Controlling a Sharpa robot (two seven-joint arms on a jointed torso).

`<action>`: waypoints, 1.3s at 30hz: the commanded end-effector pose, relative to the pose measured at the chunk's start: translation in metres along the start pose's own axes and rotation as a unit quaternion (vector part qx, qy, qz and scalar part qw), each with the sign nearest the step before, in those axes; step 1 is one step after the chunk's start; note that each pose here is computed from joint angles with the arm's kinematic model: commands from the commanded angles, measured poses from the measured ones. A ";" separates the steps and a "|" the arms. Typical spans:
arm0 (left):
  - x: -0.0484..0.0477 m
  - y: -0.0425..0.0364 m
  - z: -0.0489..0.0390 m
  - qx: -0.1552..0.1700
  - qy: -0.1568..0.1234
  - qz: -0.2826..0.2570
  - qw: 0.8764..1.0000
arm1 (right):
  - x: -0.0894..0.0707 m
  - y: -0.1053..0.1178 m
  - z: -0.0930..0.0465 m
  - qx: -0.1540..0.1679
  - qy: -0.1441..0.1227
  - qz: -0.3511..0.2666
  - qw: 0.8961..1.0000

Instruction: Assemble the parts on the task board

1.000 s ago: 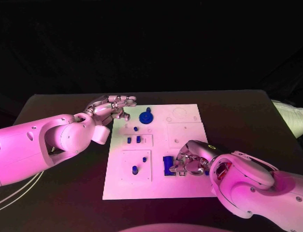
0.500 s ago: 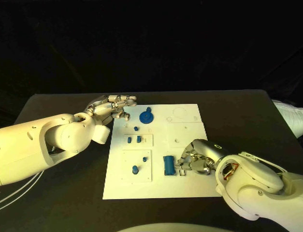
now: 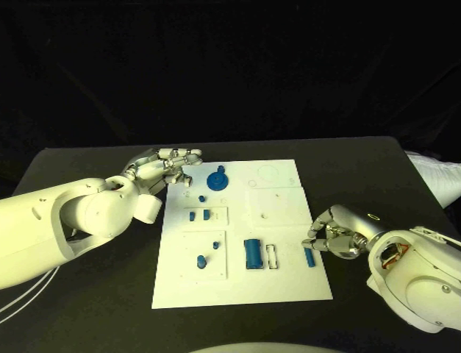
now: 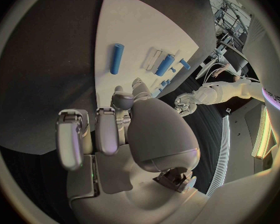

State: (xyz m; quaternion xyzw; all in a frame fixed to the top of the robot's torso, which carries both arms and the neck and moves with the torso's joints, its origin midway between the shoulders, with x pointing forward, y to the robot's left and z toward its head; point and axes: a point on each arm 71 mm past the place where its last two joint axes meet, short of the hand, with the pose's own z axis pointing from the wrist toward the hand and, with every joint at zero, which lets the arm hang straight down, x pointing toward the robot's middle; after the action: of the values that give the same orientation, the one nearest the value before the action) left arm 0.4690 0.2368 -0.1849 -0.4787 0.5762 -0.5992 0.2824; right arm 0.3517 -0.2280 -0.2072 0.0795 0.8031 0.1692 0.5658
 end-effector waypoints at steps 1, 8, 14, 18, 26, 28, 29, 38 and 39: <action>0.0033 -0.0004 0.0000 0.003 0.012 -0.001 1.000 | 0.001 -0.001 -0.001 -0.005 -0.004 -0.048 0.999; 0.0037 -0.0004 0.0001 0.003 0.013 -0.001 1.000 | 0.010 -0.005 0.000 0.002 0.004 -0.081 0.997; 0.0030 -0.0004 -0.0003 0.003 0.012 0.000 1.000 | 0.017 -0.006 0.001 0.007 0.020 -0.100 0.995; 0.0026 -0.0005 -0.0005 0.003 0.012 0.000 1.000 | 0.019 -0.004 0.003 0.008 0.025 -0.116 0.993; 0.0025 -0.0004 -0.0005 0.003 0.012 -0.001 1.000 | 0.023 -0.001 0.005 0.007 0.029 -0.132 0.991; 0.0023 -0.0004 -0.0006 0.003 0.012 -0.001 1.000 | 0.024 -0.001 0.006 0.007 0.033 -0.136 0.990; 0.0022 -0.0004 -0.0006 0.002 0.012 -0.001 1.000 | 0.025 -0.001 0.006 0.008 0.036 -0.139 0.990; 0.0017 -0.0003 -0.0009 0.002 0.012 -0.001 1.000 | 0.037 0.002 0.008 0.007 0.060 -0.178 0.982; 0.0017 -0.0002 -0.0009 0.002 0.012 -0.001 1.000 | 0.038 0.003 0.008 0.007 0.062 -0.182 0.981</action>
State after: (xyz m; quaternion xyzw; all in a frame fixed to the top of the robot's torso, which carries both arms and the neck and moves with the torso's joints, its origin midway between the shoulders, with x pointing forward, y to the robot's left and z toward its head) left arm 0.4685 0.2377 -0.1849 -0.4778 0.5771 -0.5992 0.2823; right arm 0.3500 -0.2084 -0.2306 -0.0450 0.8203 0.1094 0.5596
